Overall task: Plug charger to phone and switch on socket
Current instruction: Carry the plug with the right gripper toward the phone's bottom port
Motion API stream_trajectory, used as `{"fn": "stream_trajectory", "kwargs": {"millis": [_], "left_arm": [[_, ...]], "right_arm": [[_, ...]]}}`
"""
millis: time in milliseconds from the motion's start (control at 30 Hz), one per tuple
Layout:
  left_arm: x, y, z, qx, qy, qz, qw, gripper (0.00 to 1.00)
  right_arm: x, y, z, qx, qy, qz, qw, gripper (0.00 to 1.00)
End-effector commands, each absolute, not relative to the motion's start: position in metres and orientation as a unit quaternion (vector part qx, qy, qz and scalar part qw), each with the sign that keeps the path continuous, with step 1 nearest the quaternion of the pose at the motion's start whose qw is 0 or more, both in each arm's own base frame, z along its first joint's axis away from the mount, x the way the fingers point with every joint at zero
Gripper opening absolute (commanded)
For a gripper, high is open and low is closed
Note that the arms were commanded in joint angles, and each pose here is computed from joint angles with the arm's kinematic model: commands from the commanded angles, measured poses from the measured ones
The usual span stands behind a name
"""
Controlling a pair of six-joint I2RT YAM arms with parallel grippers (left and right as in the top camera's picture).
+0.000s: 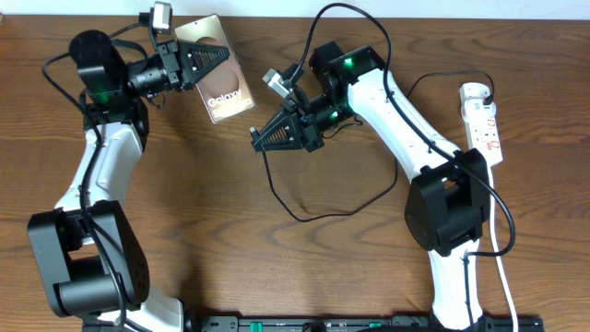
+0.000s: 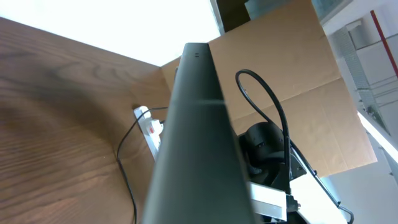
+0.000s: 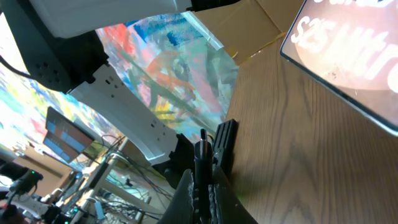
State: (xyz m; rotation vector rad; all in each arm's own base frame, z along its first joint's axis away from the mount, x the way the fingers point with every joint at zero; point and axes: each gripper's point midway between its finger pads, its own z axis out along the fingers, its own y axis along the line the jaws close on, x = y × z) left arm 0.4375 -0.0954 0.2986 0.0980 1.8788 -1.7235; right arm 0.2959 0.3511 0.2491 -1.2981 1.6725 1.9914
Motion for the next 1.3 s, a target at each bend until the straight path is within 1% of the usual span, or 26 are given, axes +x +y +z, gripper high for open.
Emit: {"fn": "stream_trajectory", "kwargs": {"millis": [0, 367, 767, 1267], "left_arm": [[0.438, -0.085, 0.307, 0.037, 0.701, -0.640, 0.312, 0.07], [0.436, -0.080, 0.308, 0.043, 0.701, -0.640, 0.312, 0.07], [0.435, -0.082, 0.308, 0.052, 0.700, -0.637, 0.318, 0.07], [0.430, -0.109, 0.308, 0.080, 0.697, -0.643, 0.305, 0.08]], "right_arm": [[0.298, 0.351, 0.249, -0.432, 0.563, 0.694, 0.119, 0.01], [0.305, 0.356, 0.217, -0.407, 0.582, 0.699, 0.087, 0.01], [0.306, 0.356, 0.217, -0.409, 0.580, 0.699, 0.089, 0.01], [0.314, 0.360, 0.216, -0.408, 0.581, 0.699, 0.088, 0.01]]}}
